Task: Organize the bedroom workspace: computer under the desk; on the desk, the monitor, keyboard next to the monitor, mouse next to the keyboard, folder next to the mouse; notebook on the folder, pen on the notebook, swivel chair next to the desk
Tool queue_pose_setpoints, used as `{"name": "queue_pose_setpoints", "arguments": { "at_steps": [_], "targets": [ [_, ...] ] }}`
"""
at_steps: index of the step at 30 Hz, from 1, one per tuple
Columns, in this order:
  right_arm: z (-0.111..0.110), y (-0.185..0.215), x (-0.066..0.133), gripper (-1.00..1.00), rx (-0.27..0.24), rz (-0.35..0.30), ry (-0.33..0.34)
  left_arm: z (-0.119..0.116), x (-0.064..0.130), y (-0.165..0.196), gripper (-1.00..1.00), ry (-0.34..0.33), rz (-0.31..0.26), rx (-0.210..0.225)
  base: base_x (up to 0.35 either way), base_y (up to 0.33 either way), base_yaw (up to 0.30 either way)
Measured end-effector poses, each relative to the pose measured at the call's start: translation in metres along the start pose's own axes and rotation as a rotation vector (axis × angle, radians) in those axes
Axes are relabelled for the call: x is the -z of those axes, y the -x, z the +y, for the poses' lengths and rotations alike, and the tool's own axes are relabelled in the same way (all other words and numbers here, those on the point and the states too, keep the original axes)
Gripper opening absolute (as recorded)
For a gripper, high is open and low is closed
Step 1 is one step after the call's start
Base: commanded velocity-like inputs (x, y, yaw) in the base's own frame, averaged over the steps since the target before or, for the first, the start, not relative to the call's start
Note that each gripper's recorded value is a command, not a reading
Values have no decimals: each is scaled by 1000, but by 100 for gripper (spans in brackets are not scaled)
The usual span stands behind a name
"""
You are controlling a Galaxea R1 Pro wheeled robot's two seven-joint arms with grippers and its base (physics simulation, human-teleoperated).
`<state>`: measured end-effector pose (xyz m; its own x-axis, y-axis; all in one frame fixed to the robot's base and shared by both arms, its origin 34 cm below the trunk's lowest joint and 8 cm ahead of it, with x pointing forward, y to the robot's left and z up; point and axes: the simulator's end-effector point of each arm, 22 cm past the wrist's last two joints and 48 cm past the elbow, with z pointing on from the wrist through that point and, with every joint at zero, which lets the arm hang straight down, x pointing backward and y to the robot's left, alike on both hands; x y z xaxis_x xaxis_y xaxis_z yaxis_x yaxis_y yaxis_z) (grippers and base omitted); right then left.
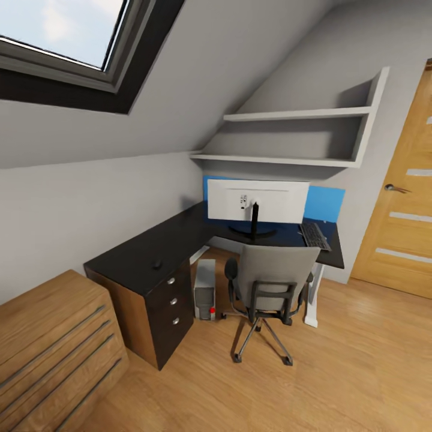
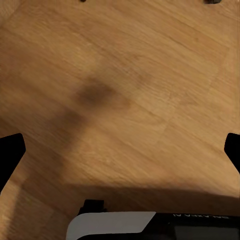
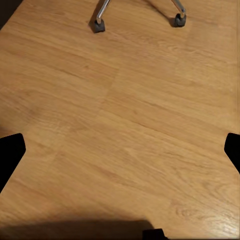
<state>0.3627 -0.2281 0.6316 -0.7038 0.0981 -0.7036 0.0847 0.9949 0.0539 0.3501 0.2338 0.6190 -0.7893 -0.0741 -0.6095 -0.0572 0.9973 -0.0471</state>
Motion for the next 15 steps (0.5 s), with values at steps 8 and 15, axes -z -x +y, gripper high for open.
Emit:
{"name": "queue_pose_setpoints", "arguments": {
  "at_steps": [8,15],
  "targets": [
    [-1,-3,1,100,2,7,1,1,0,1,100,3,-12,3,0,0,-6],
    [-4,-3,0,100,7,6,0,8,0,2,100,30,-16,45,4,0,0]
  ]
}}
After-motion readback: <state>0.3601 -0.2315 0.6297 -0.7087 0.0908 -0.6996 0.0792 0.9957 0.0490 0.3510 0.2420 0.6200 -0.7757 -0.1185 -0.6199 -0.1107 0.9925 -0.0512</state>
